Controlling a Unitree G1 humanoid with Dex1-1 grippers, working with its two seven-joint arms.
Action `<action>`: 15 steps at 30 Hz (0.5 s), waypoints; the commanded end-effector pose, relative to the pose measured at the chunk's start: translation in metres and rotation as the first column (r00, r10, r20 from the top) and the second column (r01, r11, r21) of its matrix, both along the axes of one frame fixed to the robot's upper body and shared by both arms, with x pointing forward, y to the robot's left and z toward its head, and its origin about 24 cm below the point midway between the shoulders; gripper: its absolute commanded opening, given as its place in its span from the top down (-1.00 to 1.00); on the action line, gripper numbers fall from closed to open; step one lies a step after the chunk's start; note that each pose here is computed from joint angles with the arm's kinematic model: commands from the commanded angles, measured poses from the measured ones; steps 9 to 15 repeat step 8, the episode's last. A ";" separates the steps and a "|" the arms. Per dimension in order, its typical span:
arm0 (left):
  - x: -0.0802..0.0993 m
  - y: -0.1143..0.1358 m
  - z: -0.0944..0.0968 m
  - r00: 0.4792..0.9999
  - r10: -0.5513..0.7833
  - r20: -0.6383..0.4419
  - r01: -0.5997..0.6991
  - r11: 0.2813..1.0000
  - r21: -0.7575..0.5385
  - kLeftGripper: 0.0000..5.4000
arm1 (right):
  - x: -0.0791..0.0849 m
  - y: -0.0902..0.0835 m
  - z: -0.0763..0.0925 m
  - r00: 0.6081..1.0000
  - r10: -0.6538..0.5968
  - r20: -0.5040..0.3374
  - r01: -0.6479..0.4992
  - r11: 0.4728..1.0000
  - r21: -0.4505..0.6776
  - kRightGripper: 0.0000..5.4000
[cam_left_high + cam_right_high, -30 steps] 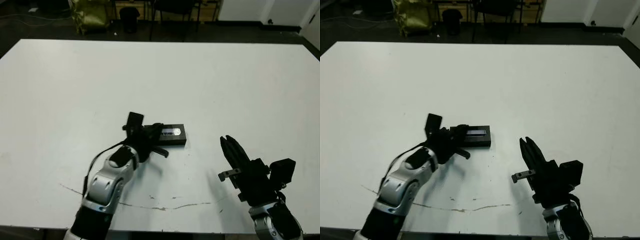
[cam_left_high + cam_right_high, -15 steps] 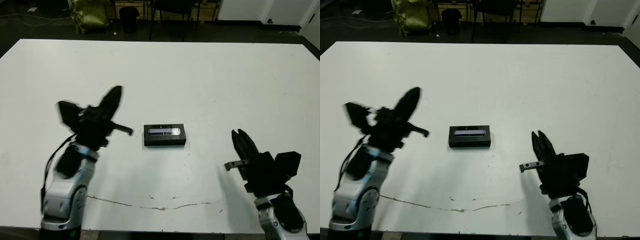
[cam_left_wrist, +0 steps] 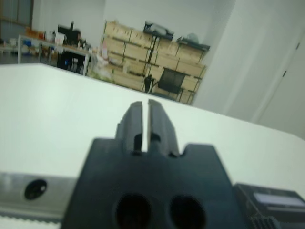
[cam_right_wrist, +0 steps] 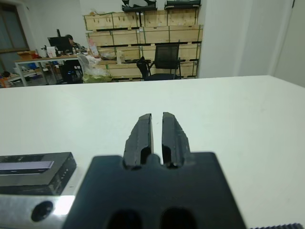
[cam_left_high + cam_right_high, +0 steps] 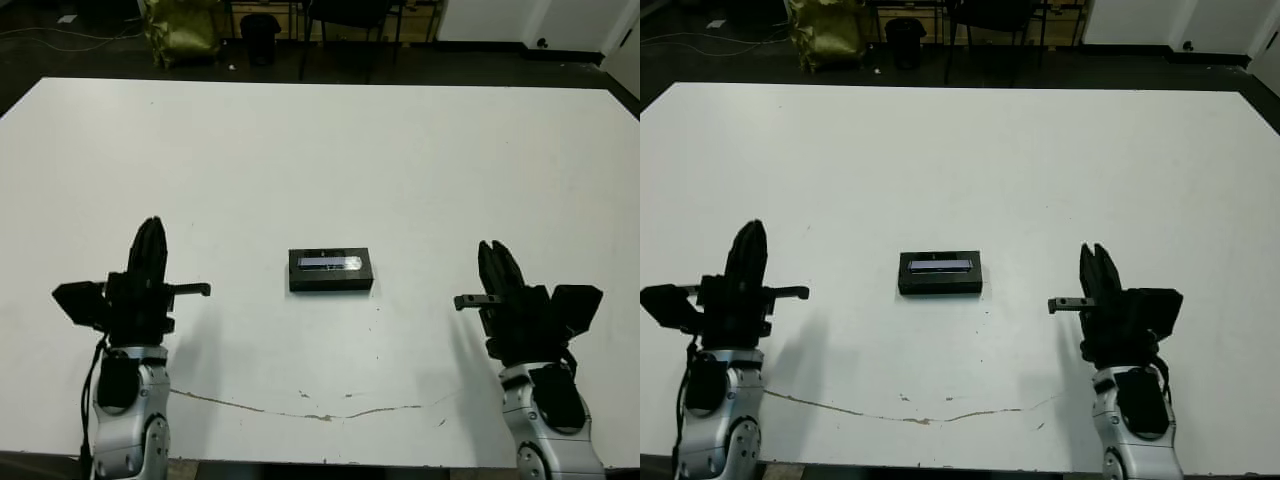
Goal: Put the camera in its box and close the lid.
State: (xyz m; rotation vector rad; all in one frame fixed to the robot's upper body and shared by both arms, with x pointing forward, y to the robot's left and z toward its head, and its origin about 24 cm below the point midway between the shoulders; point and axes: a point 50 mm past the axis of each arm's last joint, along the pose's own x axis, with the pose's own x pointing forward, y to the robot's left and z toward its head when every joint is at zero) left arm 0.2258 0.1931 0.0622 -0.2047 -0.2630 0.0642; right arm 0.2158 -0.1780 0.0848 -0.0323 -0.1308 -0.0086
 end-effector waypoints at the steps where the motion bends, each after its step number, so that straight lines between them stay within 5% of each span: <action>1: 0.001 0.001 -0.008 1.000 -0.017 -0.012 0.017 1.000 -0.010 0.99 | 0.002 0.001 -0.002 1.000 -0.013 -0.001 0.013 0.999 -0.045 1.00; 15: 0.004 -0.003 -0.004 1.000 -0.024 -0.013 0.024 1.000 -0.013 0.99 | 0.005 0.006 0.000 1.000 0.018 0.019 -0.016 0.998 -0.057 1.00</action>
